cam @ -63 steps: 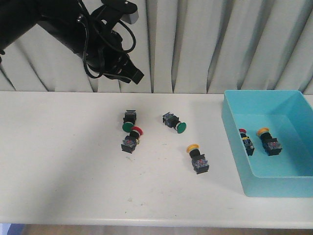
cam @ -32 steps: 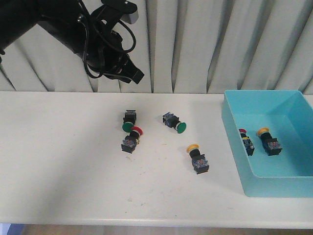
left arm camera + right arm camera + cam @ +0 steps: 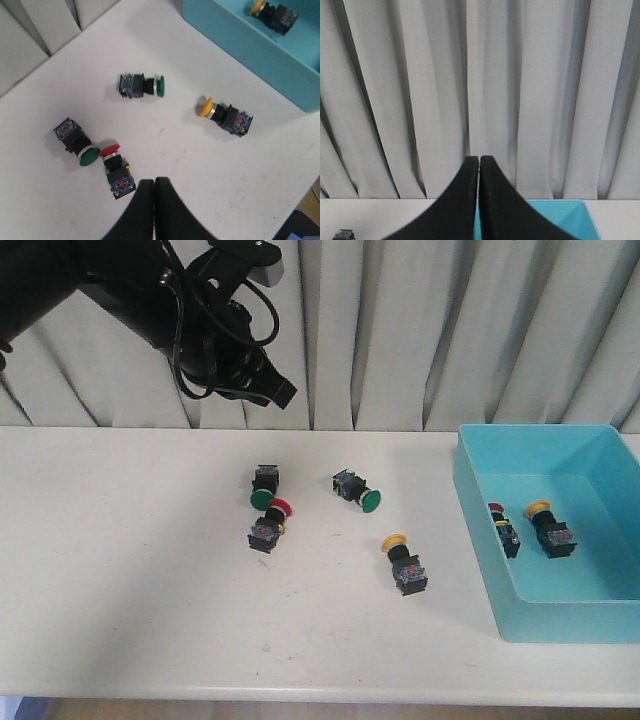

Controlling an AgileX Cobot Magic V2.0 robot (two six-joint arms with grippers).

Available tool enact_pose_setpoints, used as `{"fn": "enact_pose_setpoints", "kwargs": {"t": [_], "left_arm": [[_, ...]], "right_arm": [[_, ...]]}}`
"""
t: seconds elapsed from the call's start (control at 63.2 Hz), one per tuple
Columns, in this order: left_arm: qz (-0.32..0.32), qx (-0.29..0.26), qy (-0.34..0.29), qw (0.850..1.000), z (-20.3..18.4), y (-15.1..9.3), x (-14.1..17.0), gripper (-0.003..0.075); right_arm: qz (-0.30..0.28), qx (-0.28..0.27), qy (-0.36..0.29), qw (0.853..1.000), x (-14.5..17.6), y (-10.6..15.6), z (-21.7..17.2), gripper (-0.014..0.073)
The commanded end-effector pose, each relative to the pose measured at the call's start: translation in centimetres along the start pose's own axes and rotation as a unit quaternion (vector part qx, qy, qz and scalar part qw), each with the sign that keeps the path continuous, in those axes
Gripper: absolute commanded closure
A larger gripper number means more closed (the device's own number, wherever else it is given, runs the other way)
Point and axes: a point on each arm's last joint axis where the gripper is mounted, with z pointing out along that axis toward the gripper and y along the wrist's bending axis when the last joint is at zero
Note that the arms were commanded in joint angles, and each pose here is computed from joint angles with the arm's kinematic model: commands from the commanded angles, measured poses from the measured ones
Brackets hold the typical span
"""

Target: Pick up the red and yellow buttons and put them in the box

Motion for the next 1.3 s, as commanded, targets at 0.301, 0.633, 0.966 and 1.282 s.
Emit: {"fn": "enact_pose_setpoints", "kwargs": {"t": [0.301,0.633,0.966,1.282], "left_arm": [[0.086,-0.105,-0.096,0.986,-7.5,-1.8,0.7,0.0717],[0.056,-0.198,-0.349,0.914,-11.8,-2.4,14.3,0.0717],[-0.023,-0.270,-0.375,0.886,-9.3,-4.5,33.0,0.0717],[-0.091,-0.276,-0.423,0.858,-6.4,-5.8,39.6,0.0717]], "right_arm": [[-0.002,0.019,-0.038,0.999,-1.4,-0.3,-0.3,0.0601],[-0.002,0.018,-0.037,0.999,-1.4,-0.3,-0.3,0.0599],[-0.002,0.019,-0.038,0.999,-1.4,-0.3,-0.3,0.0599],[-0.002,0.018,-0.037,0.999,-1.4,-0.2,-0.3,0.0599]]}}
